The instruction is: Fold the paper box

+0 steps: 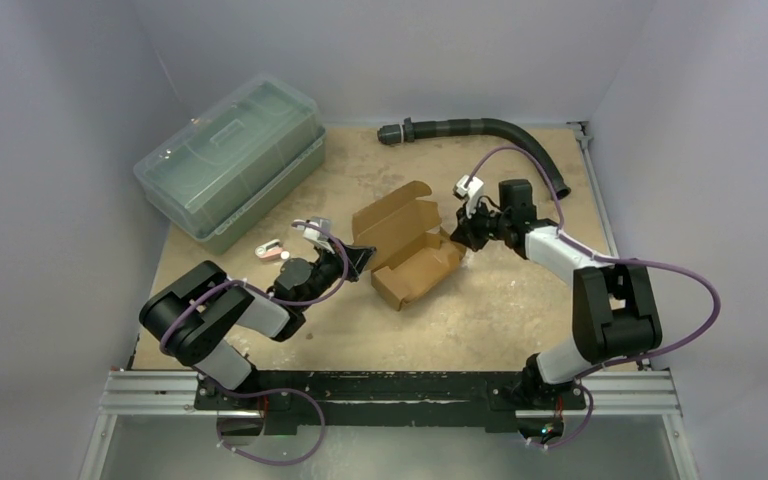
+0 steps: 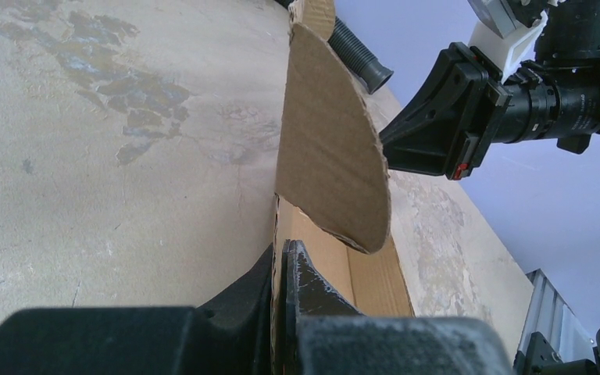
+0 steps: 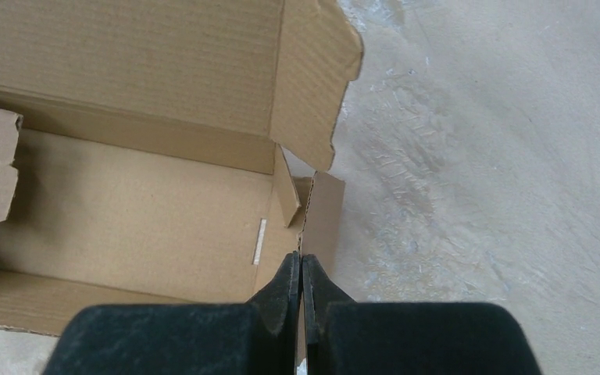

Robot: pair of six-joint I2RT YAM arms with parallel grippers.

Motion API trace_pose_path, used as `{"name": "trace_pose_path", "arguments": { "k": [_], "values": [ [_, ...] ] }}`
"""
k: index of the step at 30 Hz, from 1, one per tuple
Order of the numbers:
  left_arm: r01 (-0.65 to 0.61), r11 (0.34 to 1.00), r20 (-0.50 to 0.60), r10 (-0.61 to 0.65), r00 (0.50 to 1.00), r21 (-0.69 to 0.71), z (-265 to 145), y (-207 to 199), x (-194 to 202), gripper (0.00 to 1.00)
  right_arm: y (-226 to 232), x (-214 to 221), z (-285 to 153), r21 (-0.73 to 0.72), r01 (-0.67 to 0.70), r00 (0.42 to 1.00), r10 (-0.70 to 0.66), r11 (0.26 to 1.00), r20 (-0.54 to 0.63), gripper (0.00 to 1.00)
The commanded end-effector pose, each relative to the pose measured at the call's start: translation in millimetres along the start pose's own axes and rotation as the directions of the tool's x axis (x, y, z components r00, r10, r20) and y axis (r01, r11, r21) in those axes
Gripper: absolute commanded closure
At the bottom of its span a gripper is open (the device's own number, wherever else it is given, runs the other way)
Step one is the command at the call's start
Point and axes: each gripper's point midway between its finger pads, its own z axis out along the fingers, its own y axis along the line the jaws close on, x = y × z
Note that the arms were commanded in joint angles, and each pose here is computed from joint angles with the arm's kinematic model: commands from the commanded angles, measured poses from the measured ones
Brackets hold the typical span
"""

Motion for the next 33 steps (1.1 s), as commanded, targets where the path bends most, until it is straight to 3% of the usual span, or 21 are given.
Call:
{"name": "trace_pose_path", "arguments": {
  "k": [1,14,25,33],
  "values": [
    [0.008,1.000,0.037,-0.008,0.999,0.023,2.5,-6.9,-8.2,1.00,19.8,-6.7,-1.8,-0.054,0.063,0.998,-0.062,0.997,0.010,1.00],
    [-0.025,1.000,0.014,0.024,1.000,0.013,5.0,-4.9,-5.8,1.00,27.0,-19.6,-7.0,-0.039,0.171,0.985,-0.171,0.984,0.002,1.00],
    [-0.232,0.970,-0.004,0.233,0.973,0.075,10.2,-16.6,-14.1,1.00,49.3,-47.6,-10.9,-0.068,0.231,0.972,-0.228,0.971,0.049,1.00],
    [-0.351,0.930,-0.007,0.353,0.935,0.111,5.5,-17.9,-4.4,1.00,63.9,-23.9,5.2,-0.126,0.226,0.973,-0.229,0.966,-0.015,1.00]
  ]
}}
